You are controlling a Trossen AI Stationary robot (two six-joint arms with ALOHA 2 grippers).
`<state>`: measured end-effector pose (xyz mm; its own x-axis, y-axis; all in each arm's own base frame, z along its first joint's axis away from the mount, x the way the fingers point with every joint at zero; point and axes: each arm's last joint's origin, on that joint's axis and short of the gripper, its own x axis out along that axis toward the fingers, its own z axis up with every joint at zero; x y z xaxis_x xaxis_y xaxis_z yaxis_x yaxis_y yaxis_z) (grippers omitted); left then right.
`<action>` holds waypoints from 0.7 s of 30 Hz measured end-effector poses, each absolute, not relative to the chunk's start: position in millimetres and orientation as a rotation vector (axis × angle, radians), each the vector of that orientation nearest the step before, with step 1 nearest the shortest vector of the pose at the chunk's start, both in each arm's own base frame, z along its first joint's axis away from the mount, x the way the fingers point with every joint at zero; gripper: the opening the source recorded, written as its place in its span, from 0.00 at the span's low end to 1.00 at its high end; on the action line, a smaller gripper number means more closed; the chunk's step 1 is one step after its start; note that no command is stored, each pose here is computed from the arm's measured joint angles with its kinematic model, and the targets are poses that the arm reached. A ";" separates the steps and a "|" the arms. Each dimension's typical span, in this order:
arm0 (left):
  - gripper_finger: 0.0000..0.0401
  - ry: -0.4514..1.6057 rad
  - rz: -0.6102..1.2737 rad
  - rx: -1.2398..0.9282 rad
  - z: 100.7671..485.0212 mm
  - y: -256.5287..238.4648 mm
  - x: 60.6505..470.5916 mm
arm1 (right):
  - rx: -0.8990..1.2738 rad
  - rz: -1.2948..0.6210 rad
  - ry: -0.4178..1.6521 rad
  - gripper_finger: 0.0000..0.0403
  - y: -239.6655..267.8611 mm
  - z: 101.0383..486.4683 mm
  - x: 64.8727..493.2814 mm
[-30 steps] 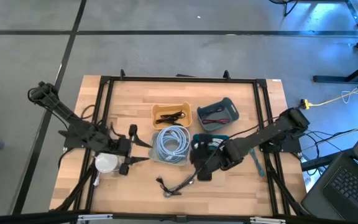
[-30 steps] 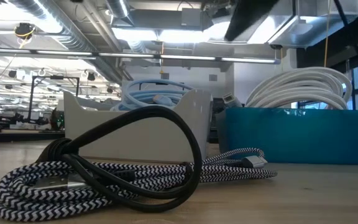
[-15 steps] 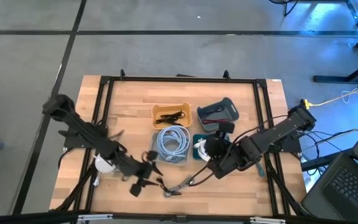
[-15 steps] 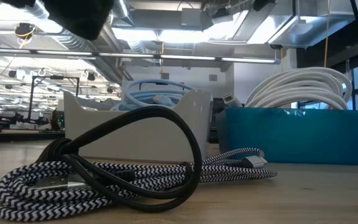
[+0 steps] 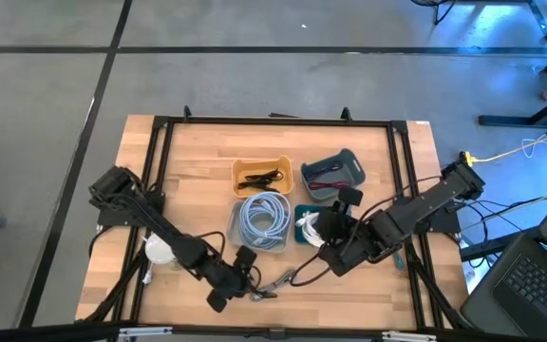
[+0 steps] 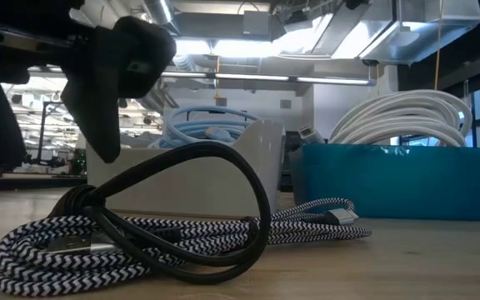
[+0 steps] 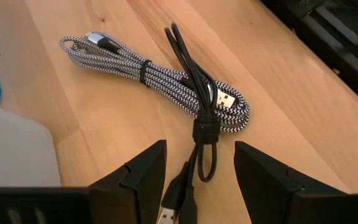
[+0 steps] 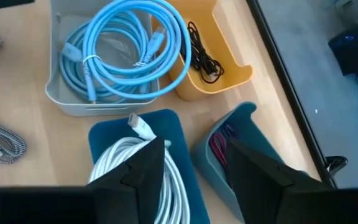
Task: Pick & Place USB Port
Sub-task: Put the black USB cable into the yellow bin
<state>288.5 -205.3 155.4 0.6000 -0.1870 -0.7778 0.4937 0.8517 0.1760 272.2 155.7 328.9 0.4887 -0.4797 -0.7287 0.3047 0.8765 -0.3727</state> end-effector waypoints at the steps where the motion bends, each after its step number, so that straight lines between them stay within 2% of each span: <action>1: 0.44 0.843 -0.409 0.398 154.6 -205.6 288.8 | -0.204 -0.477 0.946 0.43 156.7 329.0 271.7; 9: 0.44 0.850 -0.411 0.393 153.1 -205.7 288.9 | -0.194 -0.462 0.929 0.43 161.5 329.3 270.9; 18: 0.44 0.900 -0.405 0.443 125.8 -207.9 293.7 | -0.188 -0.457 0.922 0.43 162.1 329.6 271.9; 21: 0.39 0.889 -0.387 0.459 124.4 -208.0 295.0 | -0.191 -0.455 0.922 0.43 162.2 329.6 271.9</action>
